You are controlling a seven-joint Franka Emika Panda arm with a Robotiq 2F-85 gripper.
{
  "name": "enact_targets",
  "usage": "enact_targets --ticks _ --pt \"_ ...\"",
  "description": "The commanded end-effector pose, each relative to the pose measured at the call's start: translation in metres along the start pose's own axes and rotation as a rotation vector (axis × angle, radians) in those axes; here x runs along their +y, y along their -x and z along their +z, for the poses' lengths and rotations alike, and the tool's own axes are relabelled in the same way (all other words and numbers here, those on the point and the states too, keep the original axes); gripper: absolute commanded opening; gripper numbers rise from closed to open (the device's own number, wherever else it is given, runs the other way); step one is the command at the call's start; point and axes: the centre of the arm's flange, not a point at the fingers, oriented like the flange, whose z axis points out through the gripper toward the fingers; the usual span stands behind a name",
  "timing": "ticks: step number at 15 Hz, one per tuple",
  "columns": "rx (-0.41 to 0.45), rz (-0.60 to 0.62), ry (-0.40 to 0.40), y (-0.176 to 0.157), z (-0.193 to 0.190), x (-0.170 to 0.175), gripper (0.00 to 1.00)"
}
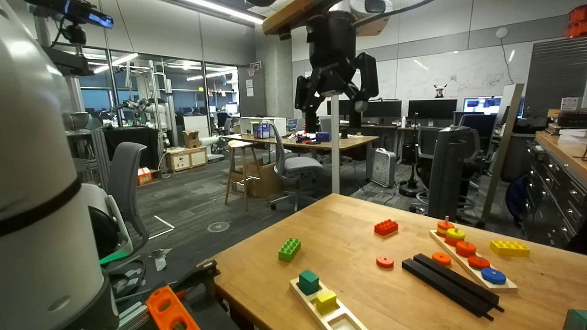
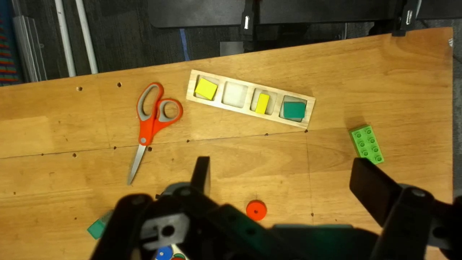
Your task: Place the orange ring on the left on the wooden board
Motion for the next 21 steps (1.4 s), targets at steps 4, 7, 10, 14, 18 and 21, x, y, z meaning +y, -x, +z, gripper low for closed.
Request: enact_targets --ticks 4,7,10,14,18,21 --pt "0.075 0.083 -0.055 -0.025 0.061 0.009 1.00" --pt "0.141 0.148 -0.104 -0.032 0.085 0.015 1.00" --pt "0.203 0.244 -0.179 -0.034 0.111 0.024 1.00" --pt "0.236 0.344 -0.217 -0.037 0.144 0.031 1.00" --pt "0.220 0.393 -0.204 -0.056 0.178 0.028 1.00" --pt "0.217 0.413 -0.209 -0.069 0.200 0.025 1.00"
